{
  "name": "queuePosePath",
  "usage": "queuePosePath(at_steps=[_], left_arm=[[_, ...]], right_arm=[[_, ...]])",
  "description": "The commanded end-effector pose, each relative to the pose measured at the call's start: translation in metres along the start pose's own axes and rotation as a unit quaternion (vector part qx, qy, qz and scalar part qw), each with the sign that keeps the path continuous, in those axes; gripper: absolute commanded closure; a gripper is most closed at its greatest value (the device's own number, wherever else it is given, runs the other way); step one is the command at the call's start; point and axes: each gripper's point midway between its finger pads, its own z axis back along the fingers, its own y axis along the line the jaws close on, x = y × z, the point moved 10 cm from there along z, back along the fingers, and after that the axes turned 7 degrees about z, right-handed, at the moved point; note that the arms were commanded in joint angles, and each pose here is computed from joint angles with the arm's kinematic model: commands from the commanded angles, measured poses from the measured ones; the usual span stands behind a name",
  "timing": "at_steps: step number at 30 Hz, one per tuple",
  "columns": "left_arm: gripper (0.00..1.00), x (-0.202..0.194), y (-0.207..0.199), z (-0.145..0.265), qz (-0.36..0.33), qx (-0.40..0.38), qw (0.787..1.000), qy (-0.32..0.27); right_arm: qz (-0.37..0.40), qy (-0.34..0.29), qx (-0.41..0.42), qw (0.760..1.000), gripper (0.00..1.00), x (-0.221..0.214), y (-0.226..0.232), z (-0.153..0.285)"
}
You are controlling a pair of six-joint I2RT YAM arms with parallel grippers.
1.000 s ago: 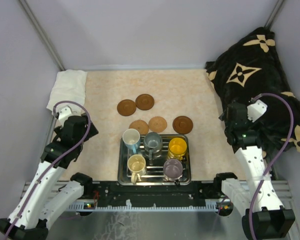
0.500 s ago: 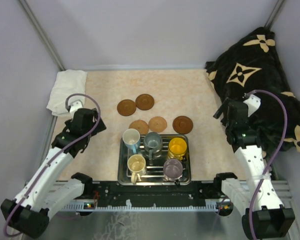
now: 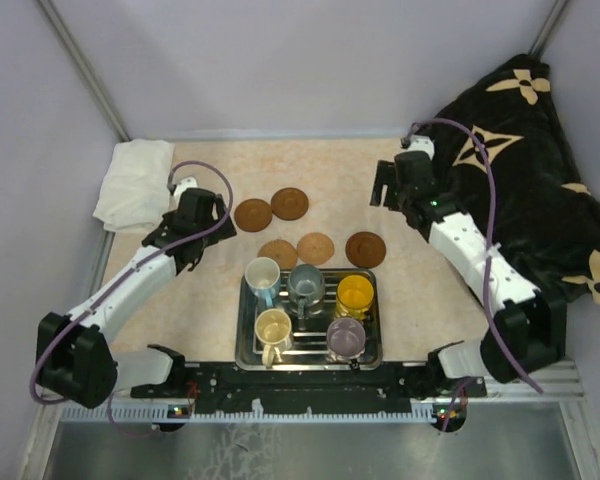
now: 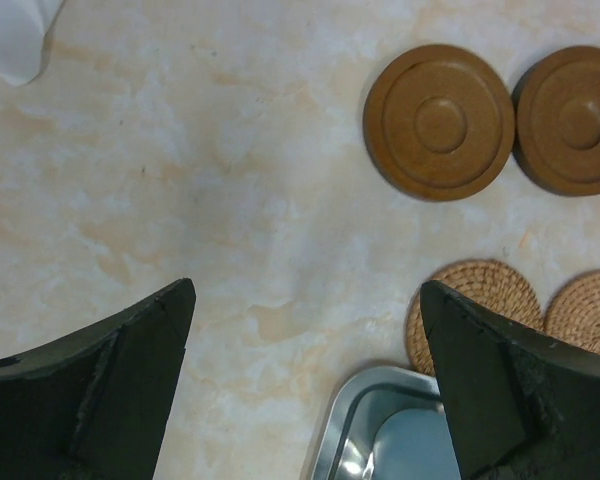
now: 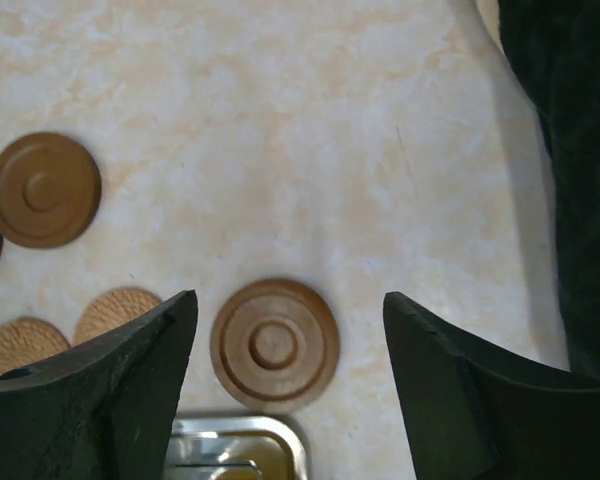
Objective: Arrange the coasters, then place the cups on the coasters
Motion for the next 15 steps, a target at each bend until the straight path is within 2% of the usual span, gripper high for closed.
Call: queuePosePath(at_steps=[1, 4, 9, 11, 15], left_arm=[[0.0, 0.025, -0.029, -0.02, 0.013, -0.038, 0.998, -0.041], [0.0, 0.024, -0.038, -0.045, 0.008, -0.029, 0.999, -0.021], [0.0, 0.022, -0.048, -0.086, 0.012, -0.024, 1.0, 0.012], [0.0, 0.023, -0.049, -0.097, 0.012, -0.019, 1.0, 0.017], [0.0, 0.022, -0.052, -0.118, 0.014, -0.02, 0.999, 0.031]], right_arm=[[0.037, -0.037, 0.042, 0.998, 0.32, 0.039, 0.03, -0.025], [0.062, -0.026, 0.064, 0.996, 0.45, 0.045, 0.053, -0.05], [0.085, -0.008, 0.101, 0.991, 0.83, 0.041, 0.086, -0.095], [0.094, 0.005, 0.112, 0.989, 0.87, 0.04, 0.098, -0.111], [0.126, 0.022, 0.138, 0.982, 0.81, 0.035, 0.126, -0.133]])
